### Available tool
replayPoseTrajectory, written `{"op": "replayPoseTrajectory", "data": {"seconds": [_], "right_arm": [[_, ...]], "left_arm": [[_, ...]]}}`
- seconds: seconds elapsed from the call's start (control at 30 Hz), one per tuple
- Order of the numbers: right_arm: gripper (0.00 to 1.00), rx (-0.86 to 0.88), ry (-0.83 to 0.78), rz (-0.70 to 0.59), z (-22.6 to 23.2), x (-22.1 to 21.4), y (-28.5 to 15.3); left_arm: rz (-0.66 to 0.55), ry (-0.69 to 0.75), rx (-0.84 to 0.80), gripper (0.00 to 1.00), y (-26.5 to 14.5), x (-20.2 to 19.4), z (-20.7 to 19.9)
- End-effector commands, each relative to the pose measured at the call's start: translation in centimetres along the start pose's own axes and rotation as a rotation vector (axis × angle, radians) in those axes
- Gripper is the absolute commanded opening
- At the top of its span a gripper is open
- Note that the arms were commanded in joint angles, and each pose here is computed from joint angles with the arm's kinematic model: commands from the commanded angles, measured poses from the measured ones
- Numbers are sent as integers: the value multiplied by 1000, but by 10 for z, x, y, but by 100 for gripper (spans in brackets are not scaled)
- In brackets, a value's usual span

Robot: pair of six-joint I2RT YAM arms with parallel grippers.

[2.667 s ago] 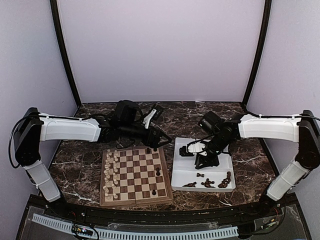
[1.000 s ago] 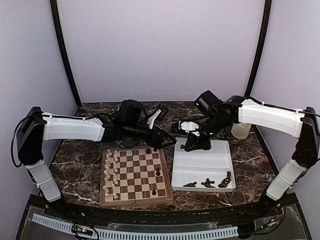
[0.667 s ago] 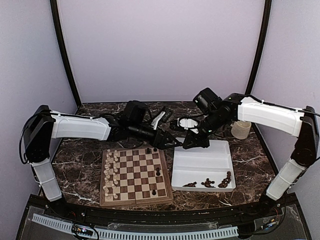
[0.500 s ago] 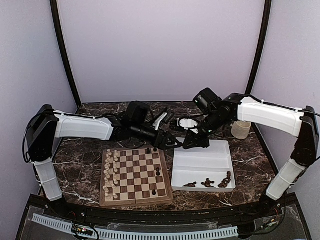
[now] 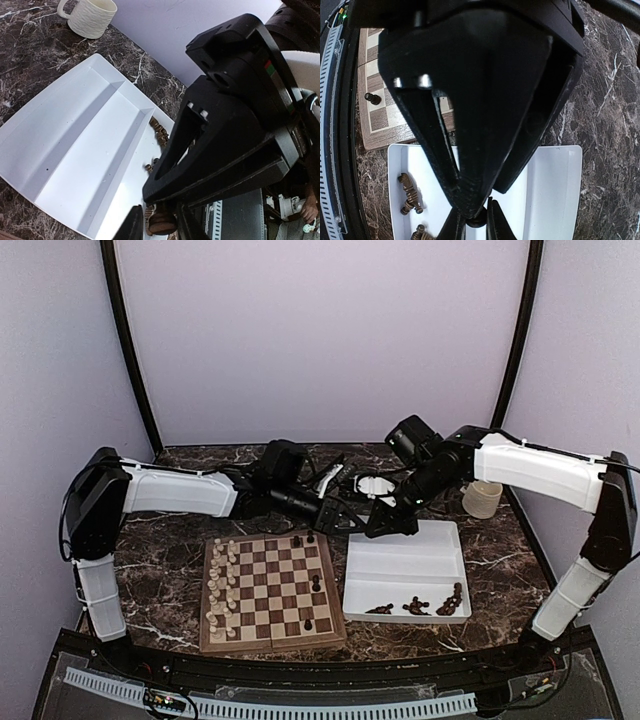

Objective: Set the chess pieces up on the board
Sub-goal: Pass from the right arm to the left, then pass from the left arm to the right

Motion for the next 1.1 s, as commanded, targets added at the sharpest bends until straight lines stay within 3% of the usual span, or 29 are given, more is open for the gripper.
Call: {"op": "replayPoseTrajectory", "data": {"seconds": [0.0,0.13,0.3,0.33,0.37,0.4,0.43,0.53,0.7,0.87,1.07], "right_arm": [[6,3,-10,-19,1,8,-3],[14,-22,-3,-16,0,8,-7],[43,-53,53,-124,-17,12,-49],[51,-59,77,-173,-24,14,-62],[67,-68,113,-231,-32,15,-77],[95,-69,169,-292,-41,16,-90],[98,-64,216,-337,-50,15,-99],[99,-33,348,-414,-76,8,-108],[98,313,489,-535,-92,-1,-103],[75,575,511,-579,-89,11,-105],[69,729,575,-590,-84,15,-97]], "left_arm": [[-8,9,-50,19,1,8,-5],[-11,2,-54,9,-2,10,-5],[-69,40,-8,4,-18,22,-8],[-105,72,5,3,-25,28,-13],[-132,94,33,3,-28,31,-14],[-186,141,45,3,-36,38,-21],[-221,164,79,3,-40,42,-23],[-365,258,157,3,-58,60,-33],[-495,356,273,3,-70,80,-42],[-544,383,306,4,-72,90,-43],[-561,375,280,4,-66,95,-43]]}}
Point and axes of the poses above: each gripper's point midway between its finger pads, its own y axis out along the fingers, its own z axis along the line the jaws close on, x = y × z, the point moved 9 cm from there along -y, back along the fingers, and after that the axes turned 13 degrees about y, right-handed, at the moved point
